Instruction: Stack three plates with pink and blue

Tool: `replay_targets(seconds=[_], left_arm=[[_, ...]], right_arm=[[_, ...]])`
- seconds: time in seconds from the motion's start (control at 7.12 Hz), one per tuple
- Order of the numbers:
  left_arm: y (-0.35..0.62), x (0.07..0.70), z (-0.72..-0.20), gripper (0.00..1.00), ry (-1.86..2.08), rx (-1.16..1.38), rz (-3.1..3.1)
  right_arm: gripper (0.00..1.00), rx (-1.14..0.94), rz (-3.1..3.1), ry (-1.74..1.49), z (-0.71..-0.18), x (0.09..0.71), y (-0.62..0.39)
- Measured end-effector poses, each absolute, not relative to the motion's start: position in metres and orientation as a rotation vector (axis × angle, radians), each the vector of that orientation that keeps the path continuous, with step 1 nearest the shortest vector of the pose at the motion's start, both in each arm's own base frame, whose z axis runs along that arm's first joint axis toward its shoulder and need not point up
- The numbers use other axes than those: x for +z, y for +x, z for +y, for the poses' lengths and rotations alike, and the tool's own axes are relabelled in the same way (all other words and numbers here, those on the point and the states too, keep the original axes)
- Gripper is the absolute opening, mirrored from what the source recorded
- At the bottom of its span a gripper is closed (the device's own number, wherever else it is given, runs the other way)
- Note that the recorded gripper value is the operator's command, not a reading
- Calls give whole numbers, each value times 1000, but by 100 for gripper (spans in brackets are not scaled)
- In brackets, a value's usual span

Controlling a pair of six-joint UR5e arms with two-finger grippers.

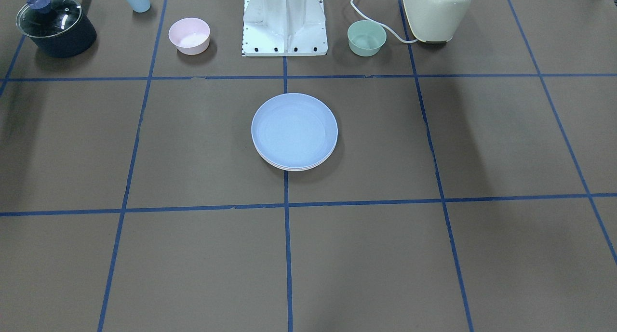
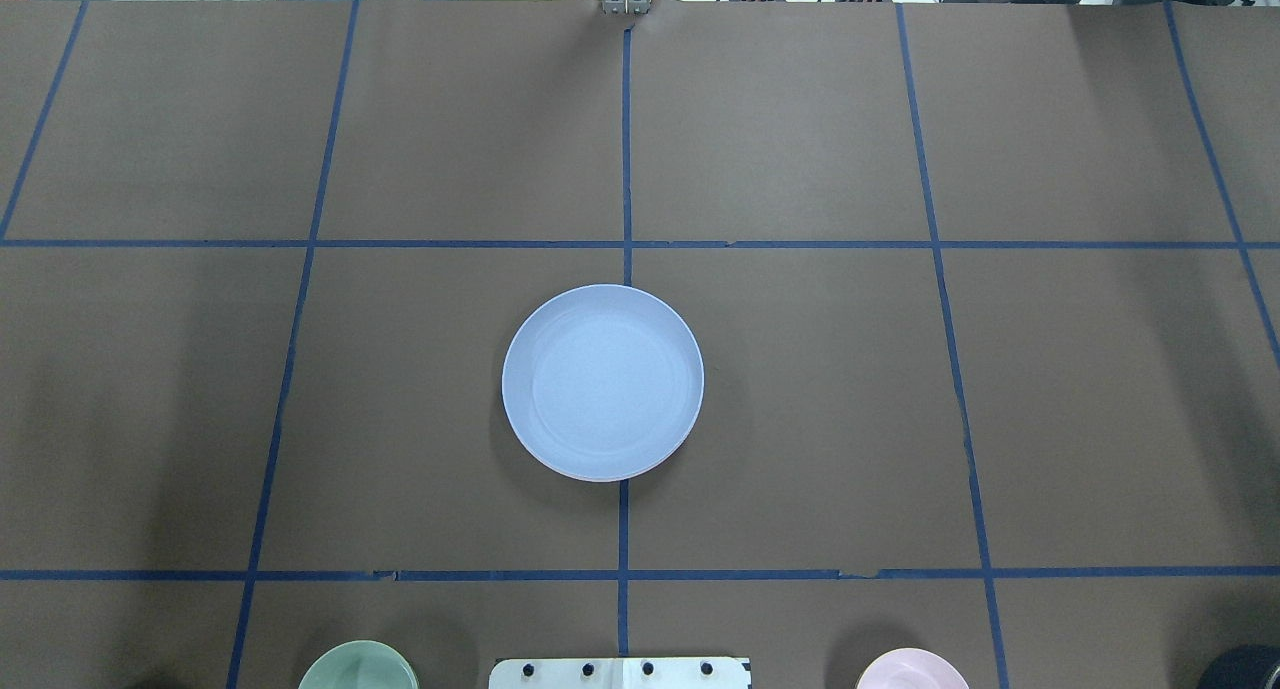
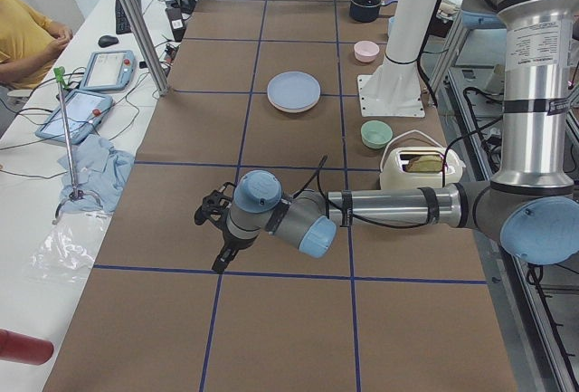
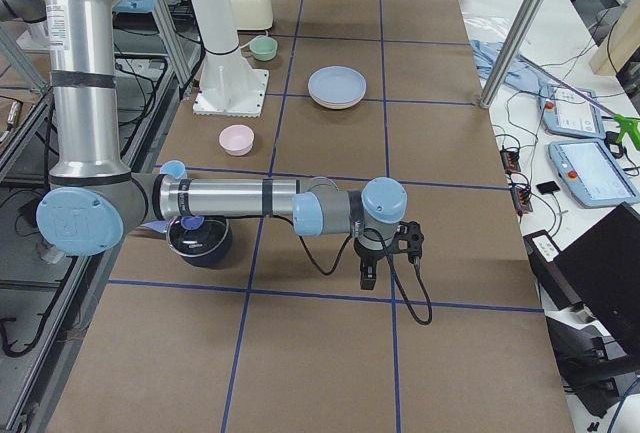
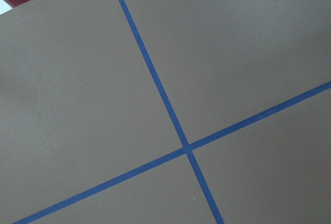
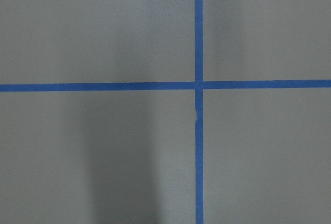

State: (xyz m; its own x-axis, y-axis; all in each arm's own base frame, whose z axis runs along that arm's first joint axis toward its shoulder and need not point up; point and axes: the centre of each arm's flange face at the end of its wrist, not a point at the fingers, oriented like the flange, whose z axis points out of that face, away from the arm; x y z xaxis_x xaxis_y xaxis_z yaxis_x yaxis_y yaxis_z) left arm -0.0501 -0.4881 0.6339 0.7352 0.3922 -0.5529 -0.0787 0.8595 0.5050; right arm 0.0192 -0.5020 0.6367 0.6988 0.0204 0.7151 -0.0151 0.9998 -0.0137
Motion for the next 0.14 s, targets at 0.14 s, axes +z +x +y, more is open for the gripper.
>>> replay_targets(seconds=[0.14], left_arm=[[-50, 631, -489, 99, 482, 272, 702]], right_arm=[[100, 18, -797, -5, -502, 636, 19]])
